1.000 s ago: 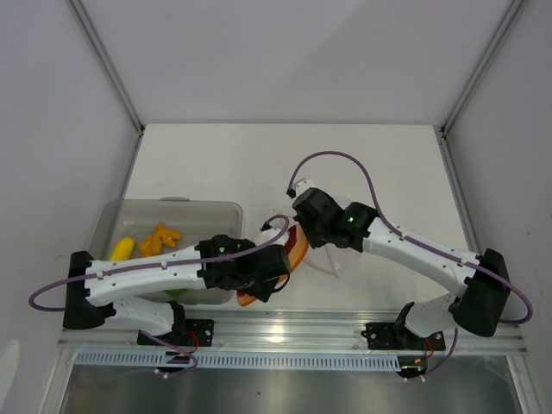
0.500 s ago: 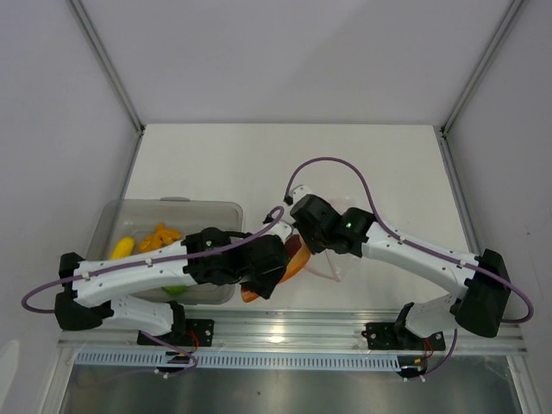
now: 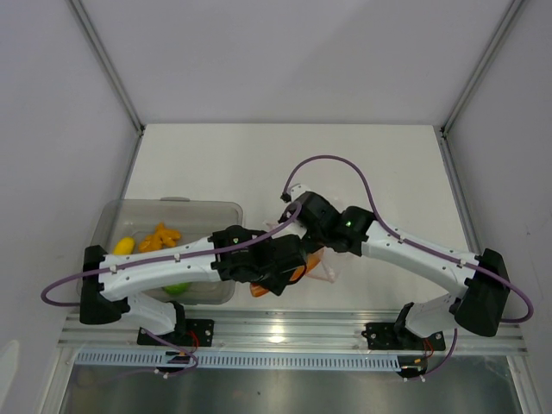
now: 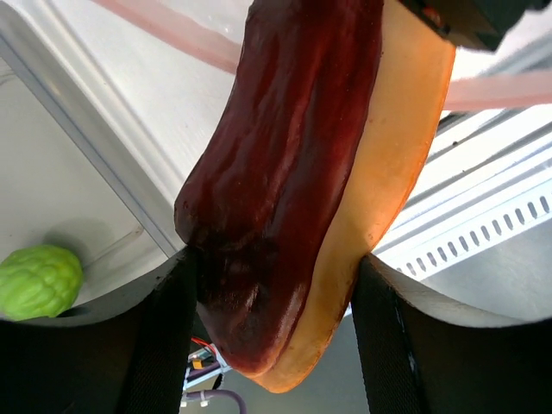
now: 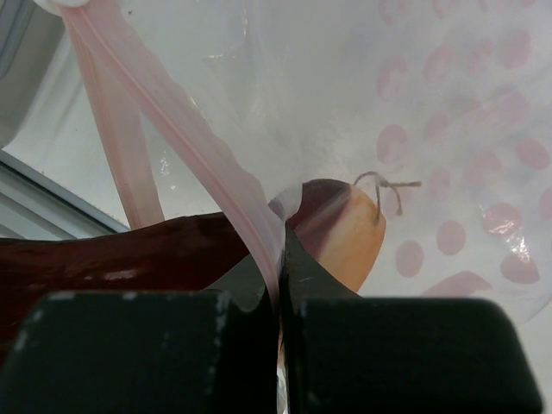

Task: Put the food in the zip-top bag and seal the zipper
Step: Place the fake bread in the zipper food storage bag, then pick up the fake food from the zipper food storage bag.

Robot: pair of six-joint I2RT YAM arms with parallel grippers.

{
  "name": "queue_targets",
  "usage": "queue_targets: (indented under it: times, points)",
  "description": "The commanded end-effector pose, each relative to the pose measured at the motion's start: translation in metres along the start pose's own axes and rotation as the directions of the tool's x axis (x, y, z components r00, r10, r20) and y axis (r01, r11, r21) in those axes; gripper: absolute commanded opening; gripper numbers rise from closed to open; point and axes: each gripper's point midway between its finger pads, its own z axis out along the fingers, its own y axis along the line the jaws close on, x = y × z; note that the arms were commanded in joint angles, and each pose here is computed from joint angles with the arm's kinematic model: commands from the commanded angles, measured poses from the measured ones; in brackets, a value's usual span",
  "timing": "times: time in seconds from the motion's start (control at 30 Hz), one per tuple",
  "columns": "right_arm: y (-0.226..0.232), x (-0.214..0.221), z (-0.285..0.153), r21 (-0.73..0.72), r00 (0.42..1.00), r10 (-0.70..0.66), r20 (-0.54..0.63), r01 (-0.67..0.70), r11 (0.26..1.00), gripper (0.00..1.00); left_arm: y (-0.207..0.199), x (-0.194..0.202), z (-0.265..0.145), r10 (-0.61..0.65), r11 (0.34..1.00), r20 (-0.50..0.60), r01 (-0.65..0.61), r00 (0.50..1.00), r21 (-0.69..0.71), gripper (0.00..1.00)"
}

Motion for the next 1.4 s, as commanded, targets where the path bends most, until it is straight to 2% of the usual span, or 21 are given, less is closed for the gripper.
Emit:
queue_targets:
  times: [0.0,0.17,0.27,0.37,0.4,0.47,0.53,0.57,0.6,0.67,0.73,0.77,0.83,1.03,1.13,1.23,1.33,1.37]
  points:
    - [0.023,-0.012,0.001,-0.068,0.999,0.024,0.021,-0.023,0.997,0.00,-0.021,-0.052,-0.008,-0.053,0.998,0.187,0.043,0.981,0.056,0.02]
    - [0.027,-0.013,0.001,-0.088,0.998,0.069,0.012,-0.067,0.994,0.00,-0.013,-0.066,-0.013,-0.127,0.992,0.268,0.120,0.955,0.042,0.02]
    - [0.027,-0.012,0.002,-0.087,0.997,0.081,0.008,-0.080,0.993,0.00,-0.004,-0.067,-0.013,-0.163,0.986,0.302,0.165,0.939,0.022,0.09]
    - [0.026,-0.010,0.003,-0.084,0.996,0.084,0.003,-0.084,0.993,0.00,0.003,-0.072,-0.019,-0.209,0.977,0.356,0.207,0.911,0.044,0.32]
    - [0.025,-0.010,0.004,-0.083,0.996,0.085,0.002,-0.085,0.993,0.00,0.006,-0.072,-0.022,-0.235,0.972,0.378,0.229,0.896,0.060,0.47]
    - [0.026,-0.009,0.003,-0.087,0.996,0.089,0.003,-0.088,0.992,0.00,0.015,-0.069,-0.022,-0.262,0.963,0.401,0.262,0.878,0.056,0.66]
    - [0.024,-0.009,0.003,-0.087,0.996,0.093,0.004,-0.092,0.992,0.00,0.022,-0.065,-0.024,-0.296,0.954,0.426,0.290,0.855,0.081,0.72]
    - [0.025,-0.010,0.002,-0.092,0.996,0.094,0.007,-0.093,0.991,0.00,0.025,-0.064,-0.026,-0.315,0.947,0.439,0.307,0.841,0.092,0.86]
    - [0.024,-0.009,0.002,-0.092,0.995,0.095,0.006,-0.094,0.991,0.00,0.028,-0.064,-0.028,-0.331,0.942,0.452,0.318,0.828,0.107,0.93]
    - [0.023,-0.009,0.003,-0.089,0.995,0.096,0.005,-0.096,0.991,0.00,0.035,-0.058,-0.031,-0.370,0.928,0.477,0.339,0.797,0.153,0.99]
    - [0.021,-0.008,0.003,-0.086,0.995,0.097,0.005,-0.096,0.992,0.00,0.036,-0.050,-0.026,-0.353,0.936,0.487,0.306,0.799,0.176,0.99]
    - [0.020,-0.007,0.004,-0.086,0.995,0.097,0.001,-0.097,0.992,0.00,0.036,-0.055,-0.036,-0.380,0.925,0.509,0.308,0.773,0.222,0.99]
    - [0.020,-0.007,0.004,-0.085,0.995,0.098,0.001,-0.098,0.992,0.00,0.033,-0.052,-0.036,-0.363,0.930,0.512,0.272,0.778,0.246,0.99]
    - [0.017,-0.010,0.001,-0.102,0.994,0.113,0.005,-0.112,0.989,0.00,0.040,-0.035,-0.028,-0.405,0.912,0.499,0.304,0.766,0.275,0.99]
    - [0.018,-0.013,-0.003,-0.124,0.992,0.123,0.016,-0.120,0.985,0.00,0.039,-0.021,-0.016,-0.405,0.911,0.468,0.300,0.785,0.284,0.98]
    - [0.017,-0.016,-0.005,-0.126,0.992,0.123,0.021,-0.119,0.985,0.00,0.030,-0.010,-0.009,-0.417,0.899,0.416,0.300,0.808,0.319,0.92]
    - [0.015,-0.018,-0.006,-0.127,0.991,0.130,0.027,-0.126,0.984,0.00,0.017,0.000,-0.007,-0.442,0.875,0.345,0.314,0.828,0.369,0.88]
    - [0.015,-0.017,-0.007,-0.130,0.991,0.132,0.026,-0.128,0.983,0.00,0.015,0.002,-0.008,-0.473,0.856,0.320,0.342,0.821,0.388,0.86]
